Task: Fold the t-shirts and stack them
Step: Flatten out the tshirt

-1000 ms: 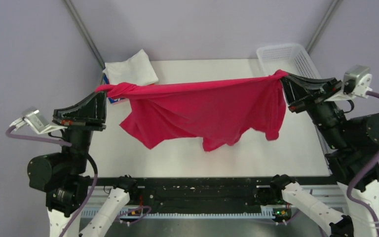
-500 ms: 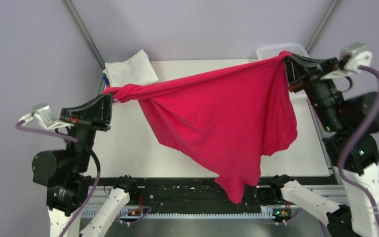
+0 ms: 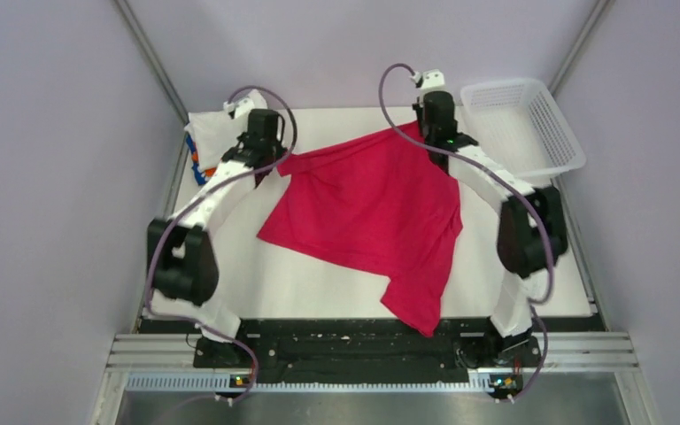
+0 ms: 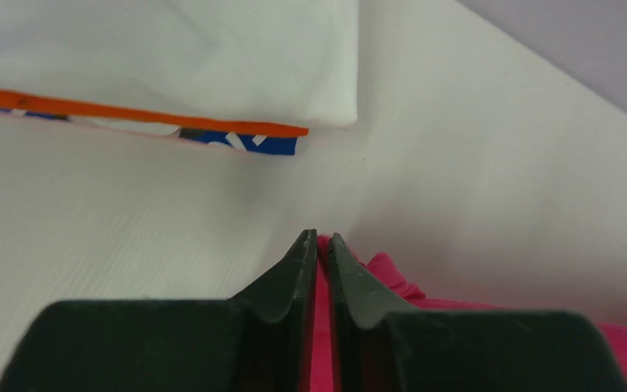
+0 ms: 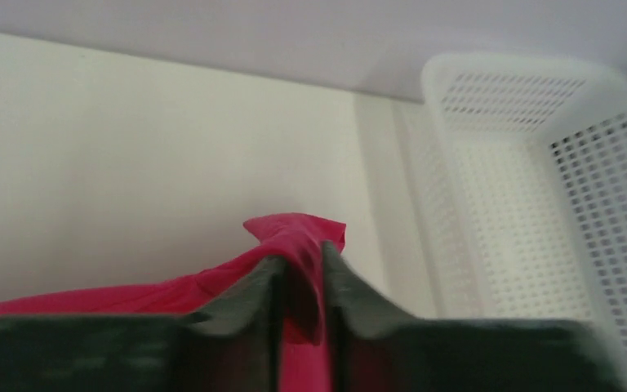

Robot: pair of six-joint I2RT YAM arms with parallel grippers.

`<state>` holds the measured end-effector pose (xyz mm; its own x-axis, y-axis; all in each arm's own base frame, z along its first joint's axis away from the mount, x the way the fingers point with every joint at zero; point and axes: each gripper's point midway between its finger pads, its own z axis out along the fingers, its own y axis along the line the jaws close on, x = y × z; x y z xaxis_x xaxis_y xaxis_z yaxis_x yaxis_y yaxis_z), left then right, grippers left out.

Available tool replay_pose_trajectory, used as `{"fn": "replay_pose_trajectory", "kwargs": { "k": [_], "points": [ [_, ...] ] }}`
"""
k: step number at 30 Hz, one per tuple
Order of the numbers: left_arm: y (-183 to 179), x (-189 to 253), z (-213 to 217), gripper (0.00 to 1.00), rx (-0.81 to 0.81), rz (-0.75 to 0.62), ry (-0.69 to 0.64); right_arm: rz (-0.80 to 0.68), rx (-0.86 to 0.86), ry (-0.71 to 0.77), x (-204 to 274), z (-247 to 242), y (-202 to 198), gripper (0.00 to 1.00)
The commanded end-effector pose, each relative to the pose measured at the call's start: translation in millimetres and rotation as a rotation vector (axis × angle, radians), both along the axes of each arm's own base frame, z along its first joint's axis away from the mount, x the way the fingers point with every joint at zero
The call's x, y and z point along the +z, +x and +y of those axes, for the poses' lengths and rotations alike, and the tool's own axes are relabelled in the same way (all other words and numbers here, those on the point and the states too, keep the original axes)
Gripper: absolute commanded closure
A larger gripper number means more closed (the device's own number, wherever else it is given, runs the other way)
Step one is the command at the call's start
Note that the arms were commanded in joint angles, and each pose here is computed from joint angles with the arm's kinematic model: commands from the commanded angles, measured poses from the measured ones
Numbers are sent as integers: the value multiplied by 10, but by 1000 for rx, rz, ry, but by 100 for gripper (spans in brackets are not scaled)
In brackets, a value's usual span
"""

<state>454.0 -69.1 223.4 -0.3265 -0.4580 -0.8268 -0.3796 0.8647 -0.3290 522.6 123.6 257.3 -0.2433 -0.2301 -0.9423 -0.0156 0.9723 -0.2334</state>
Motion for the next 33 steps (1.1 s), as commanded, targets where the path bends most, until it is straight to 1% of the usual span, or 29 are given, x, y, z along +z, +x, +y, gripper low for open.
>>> {"fn": "replay_pose_trajectory", "kwargs": {
  "k": [1,3,4,5,6,9,12,15,19,21,23,25,27,30,33],
  "points": [
    [731,-60,-83,70,-18,19,-44,-83,-130,-1,-23,-85,773,65],
    [915,-135,-174,34,-46,50,-51,-23,-161,-35,-303,-68,963,42],
    [951,-178,-188,17,-46,66,-52,-18,-160,-34,-308,-55,989,23],
    [957,-162,-203,3,-53,63,-56,-18,-145,-29,-300,-31,985,5],
    [943,-139,-216,1,-62,53,-62,-26,-125,-17,-261,-5,961,2],
    [799,-180,-273,1,-110,36,-84,-42,-85,47,-157,34,789,1],
    [527,-216,-281,1,-134,54,-113,-12,-17,135,-112,119,495,1],
    [209,-263,-302,1,-170,61,-144,36,30,292,-148,202,98,1],
    [-181,-460,-487,1,-292,77,-223,190,87,485,-526,321,-590,1],
    [-343,-673,-624,1,-356,131,-285,282,139,578,-746,450,-917,1],
    [-469,-944,-718,1,-387,217,-334,368,139,636,-985,512,-1197,1],
    [-551,-1169,-795,1,-411,296,-372,449,119,647,-1223,518,-1426,1],
    [-595,-1350,-837,1,-420,353,-394,511,84,626,-1420,488,-1595,1],
    [-593,-1531,-802,1,-391,382,-388,576,51,617,-1699,469,-1782,1],
    [-549,-1629,-746,1,-359,395,-373,604,17,599,-1908,430,-1802,1]
  ]
}}
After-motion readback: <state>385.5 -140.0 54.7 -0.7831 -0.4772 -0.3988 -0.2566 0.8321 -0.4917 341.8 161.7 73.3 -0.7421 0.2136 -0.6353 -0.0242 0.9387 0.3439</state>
